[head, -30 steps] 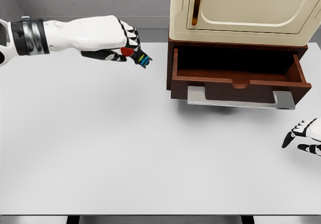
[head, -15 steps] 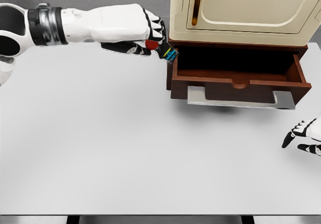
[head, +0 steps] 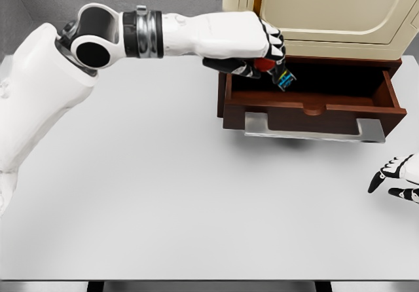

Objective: Put the switch into the drawer with left arm, and close the drawer with right arm

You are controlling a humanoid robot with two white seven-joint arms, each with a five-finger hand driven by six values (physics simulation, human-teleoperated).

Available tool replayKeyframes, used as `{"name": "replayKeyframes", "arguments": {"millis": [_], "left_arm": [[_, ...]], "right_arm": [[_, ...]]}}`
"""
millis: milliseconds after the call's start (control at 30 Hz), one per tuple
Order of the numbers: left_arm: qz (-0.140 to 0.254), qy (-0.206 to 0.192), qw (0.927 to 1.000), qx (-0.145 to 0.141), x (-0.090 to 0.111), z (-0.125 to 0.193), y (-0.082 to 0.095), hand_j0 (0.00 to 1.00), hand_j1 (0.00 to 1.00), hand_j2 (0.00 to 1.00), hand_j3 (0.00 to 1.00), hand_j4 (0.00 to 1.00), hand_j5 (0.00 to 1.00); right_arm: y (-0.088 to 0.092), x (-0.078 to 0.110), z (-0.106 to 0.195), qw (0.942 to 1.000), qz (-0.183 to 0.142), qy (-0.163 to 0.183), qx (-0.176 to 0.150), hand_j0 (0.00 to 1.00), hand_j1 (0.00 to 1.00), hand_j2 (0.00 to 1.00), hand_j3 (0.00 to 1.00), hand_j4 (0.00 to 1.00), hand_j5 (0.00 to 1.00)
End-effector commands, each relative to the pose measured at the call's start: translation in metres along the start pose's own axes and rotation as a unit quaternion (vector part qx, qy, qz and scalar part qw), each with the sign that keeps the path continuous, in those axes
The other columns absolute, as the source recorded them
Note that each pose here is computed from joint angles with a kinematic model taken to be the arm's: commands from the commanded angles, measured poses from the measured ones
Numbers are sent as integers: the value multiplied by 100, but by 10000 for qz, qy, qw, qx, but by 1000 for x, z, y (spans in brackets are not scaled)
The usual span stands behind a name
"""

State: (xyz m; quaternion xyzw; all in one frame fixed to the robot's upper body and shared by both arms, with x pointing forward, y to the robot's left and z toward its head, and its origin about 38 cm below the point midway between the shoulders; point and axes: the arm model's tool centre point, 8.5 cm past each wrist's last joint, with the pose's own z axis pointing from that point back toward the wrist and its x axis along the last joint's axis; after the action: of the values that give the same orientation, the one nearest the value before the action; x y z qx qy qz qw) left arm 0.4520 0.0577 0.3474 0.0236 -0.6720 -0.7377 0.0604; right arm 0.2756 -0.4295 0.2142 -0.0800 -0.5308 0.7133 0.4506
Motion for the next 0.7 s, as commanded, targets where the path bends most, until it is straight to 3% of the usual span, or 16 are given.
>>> {"name": "replayKeyframes", "arguments": {"millis": [0,233,667], "left_arm": [[157,25,9999,5,-5,-15,-6,45,45,45,45,45,45],[396,87,9991,-123,-14,-46,-24,45,45,45,45,45,45],[471,-7,9988,-94,-11,-58,-25,47,47,47,47,47,47]], "right_arm": [[-1,0,0,10000,-26,-6,-16,54,54,54,54,54,54],[-1,0,0,10000,-26,-6,-16,54,54,54,54,54,54],[-1,0,0,10000,-26,-6,-16,55,55,55,55,55,55]]}}
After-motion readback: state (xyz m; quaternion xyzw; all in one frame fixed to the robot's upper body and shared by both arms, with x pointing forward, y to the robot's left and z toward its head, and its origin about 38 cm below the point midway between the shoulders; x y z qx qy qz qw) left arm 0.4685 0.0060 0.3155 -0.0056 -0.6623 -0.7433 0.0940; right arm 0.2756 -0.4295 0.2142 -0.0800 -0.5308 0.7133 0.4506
